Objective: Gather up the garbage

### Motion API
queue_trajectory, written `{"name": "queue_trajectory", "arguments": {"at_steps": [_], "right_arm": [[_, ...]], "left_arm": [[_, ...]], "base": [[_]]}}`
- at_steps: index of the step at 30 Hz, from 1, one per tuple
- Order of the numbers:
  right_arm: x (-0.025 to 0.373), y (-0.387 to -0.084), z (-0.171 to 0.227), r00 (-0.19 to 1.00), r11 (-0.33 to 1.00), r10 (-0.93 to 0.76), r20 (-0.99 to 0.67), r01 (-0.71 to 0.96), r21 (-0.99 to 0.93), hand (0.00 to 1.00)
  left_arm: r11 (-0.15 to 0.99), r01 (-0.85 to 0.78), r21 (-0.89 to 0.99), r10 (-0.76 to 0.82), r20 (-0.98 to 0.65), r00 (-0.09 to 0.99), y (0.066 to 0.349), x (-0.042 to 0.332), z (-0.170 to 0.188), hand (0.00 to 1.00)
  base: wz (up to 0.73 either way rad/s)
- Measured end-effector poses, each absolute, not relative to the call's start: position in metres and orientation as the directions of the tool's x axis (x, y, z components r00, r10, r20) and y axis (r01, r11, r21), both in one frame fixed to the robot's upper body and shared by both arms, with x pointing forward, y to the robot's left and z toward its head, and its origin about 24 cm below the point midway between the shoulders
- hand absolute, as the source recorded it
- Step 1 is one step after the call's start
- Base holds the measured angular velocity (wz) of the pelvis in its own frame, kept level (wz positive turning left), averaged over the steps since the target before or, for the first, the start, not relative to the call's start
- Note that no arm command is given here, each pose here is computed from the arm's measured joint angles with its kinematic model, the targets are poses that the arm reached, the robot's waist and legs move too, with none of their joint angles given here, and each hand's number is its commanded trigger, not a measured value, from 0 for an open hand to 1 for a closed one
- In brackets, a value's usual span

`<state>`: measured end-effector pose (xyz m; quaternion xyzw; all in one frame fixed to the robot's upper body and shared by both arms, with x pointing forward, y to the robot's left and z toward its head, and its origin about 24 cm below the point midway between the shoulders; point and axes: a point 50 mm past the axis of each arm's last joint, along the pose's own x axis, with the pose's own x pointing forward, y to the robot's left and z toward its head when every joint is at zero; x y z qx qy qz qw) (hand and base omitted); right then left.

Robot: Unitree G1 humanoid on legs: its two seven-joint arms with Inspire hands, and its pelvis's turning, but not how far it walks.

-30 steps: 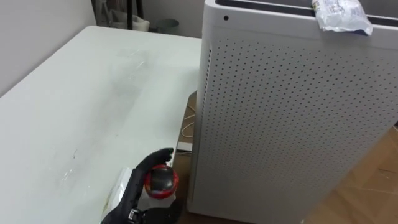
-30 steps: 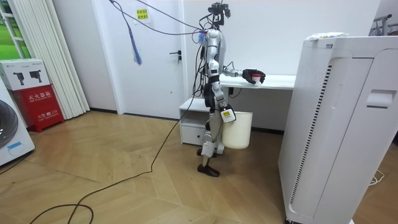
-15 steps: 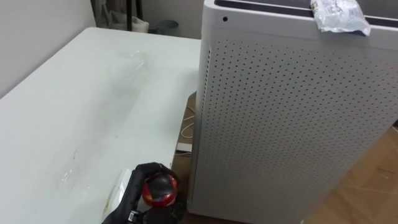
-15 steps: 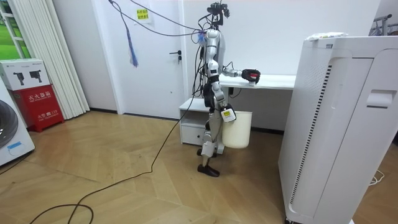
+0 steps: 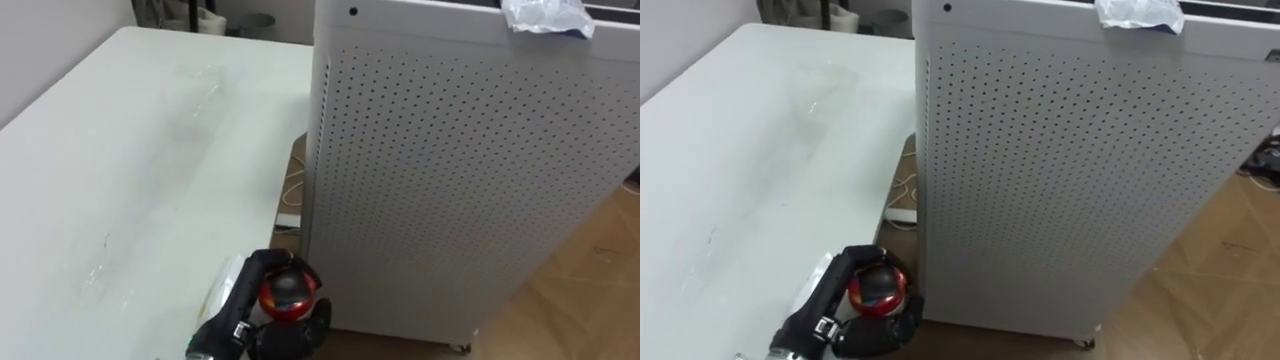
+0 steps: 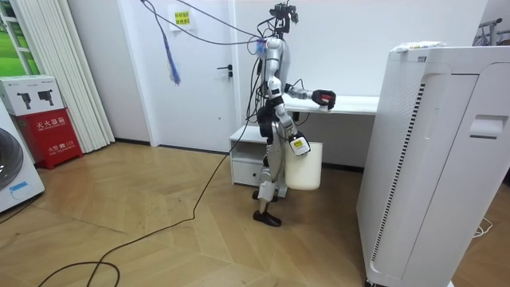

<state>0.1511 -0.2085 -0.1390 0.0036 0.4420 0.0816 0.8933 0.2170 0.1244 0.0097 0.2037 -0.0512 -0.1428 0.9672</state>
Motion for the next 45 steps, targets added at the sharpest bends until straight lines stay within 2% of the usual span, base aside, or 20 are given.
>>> {"name": "queue_trajectory", "arguments": {"at_steps": [7,13,14,15,16,17,34,45], "right_arm": [[0.190,-0.203,-0.118,0.704,0.986,0.142,-0.696,-0.163,0.037,1.00],[0.203,-0.199,-0.109,0.749,0.986,0.141,-0.648,-0.165,0.024,1.00],[0.204,-0.199,-0.108,0.750,0.986,0.141,-0.647,-0.165,0.023,1.00],[0.204,-0.199,-0.108,0.751,0.986,0.140,-0.646,-0.164,0.022,1.00],[0.204,-0.198,-0.108,0.753,0.986,0.140,-0.643,-0.164,0.022,1.00],[0.205,-0.198,-0.107,0.755,0.986,0.138,-0.640,-0.163,0.021,1.00],[0.210,-0.195,-0.104,0.770,0.988,0.112,-0.628,-0.153,-0.012,1.00],[0.211,-0.205,-0.101,0.779,0.987,0.085,-0.622,-0.151,-0.053,1.00]], "left_arm": [[0.888,0.329,0.320,-0.371,0.076,0.926,0.111,0.228,0.022,1.00],[0.858,0.405,0.316,-0.448,0.077,0.891,0.096,0.228,0.024,1.00],[0.856,0.410,0.316,-0.453,0.075,0.888,0.095,0.227,0.024,0.97],[0.851,0.419,0.315,-0.462,0.072,0.884,0.093,0.226,0.023,0.85],[0.847,0.429,0.314,-0.471,0.069,0.879,0.091,0.225,0.023,0.56],[0.844,0.436,0.314,-0.477,0.067,0.876,0.091,0.225,0.023,0.01],[0.801,0.511,0.311,-0.548,0.039,0.835,0.081,0.220,0.019,0.00],[0.802,0.509,0.312,-0.551,0.058,0.833,0.080,0.220,0.024,0.00]], "base": [[-0.10],[-0.10],[-0.08],[-0.05],[-0.04],[-0.03],[0.00],[0.00]]}}
